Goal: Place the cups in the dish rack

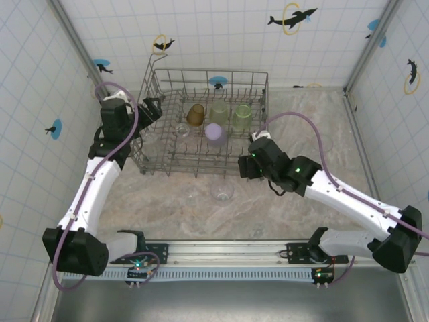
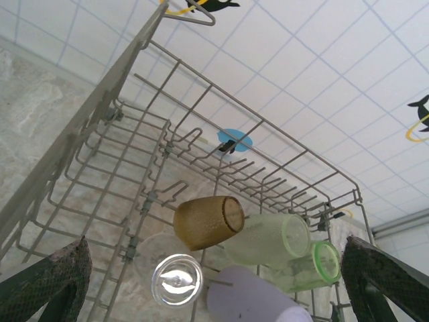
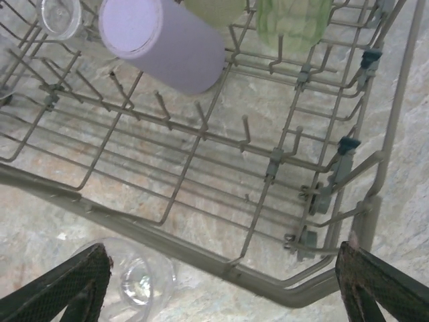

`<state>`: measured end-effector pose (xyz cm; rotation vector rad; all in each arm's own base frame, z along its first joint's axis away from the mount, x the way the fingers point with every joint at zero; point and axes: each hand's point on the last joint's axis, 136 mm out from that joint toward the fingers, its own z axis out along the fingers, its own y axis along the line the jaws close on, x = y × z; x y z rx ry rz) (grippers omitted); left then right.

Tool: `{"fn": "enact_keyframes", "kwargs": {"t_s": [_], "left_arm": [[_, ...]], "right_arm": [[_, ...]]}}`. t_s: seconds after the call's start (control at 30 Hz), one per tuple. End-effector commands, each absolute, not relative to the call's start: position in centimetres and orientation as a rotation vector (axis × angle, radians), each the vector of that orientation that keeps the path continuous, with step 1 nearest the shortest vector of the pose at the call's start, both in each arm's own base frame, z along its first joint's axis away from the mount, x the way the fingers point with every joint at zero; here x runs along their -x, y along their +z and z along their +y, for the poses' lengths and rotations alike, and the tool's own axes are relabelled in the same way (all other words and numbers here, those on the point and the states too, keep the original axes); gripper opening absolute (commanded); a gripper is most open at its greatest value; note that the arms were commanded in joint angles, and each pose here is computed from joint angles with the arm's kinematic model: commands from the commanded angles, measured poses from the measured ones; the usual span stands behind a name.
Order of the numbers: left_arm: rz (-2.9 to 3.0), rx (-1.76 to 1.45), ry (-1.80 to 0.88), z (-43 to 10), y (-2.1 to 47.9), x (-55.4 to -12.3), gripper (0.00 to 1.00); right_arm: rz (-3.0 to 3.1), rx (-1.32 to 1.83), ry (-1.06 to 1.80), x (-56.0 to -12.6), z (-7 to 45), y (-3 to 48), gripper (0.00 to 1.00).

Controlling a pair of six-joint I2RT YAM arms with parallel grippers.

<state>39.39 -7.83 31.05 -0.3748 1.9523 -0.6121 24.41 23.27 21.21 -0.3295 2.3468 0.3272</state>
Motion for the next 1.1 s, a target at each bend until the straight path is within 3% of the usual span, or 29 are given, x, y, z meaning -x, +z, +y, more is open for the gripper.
{"fn": "enact_keyframes", "kwargs": {"t_s": [0.0,0.27,0.53,1.07], "left_arm": [[1.921,0.382,-0.616,-7.9,32.5,-39.4,0.98],[1.931,0.383,-0.600,-7.9,31.9,-39.4,0.98],[1.928,0.376,-0.631,-8.3,32.4,-39.5,0.98],[1.936,0.374,-0.609,-8.2,32.0,-39.9,0.98]], "right_arm": [[2.371,0.276,0.298,-23.5,22.3,20.7,0.86],[2.432,0.229,0.341,-21.7,22.3,18.3,0.75],[2.497,0.269,0.333,-21.7,23.0,16.2,0.75],[2.535,0.210,0.357,-26.7,23.5,14.4,0.72]]}}
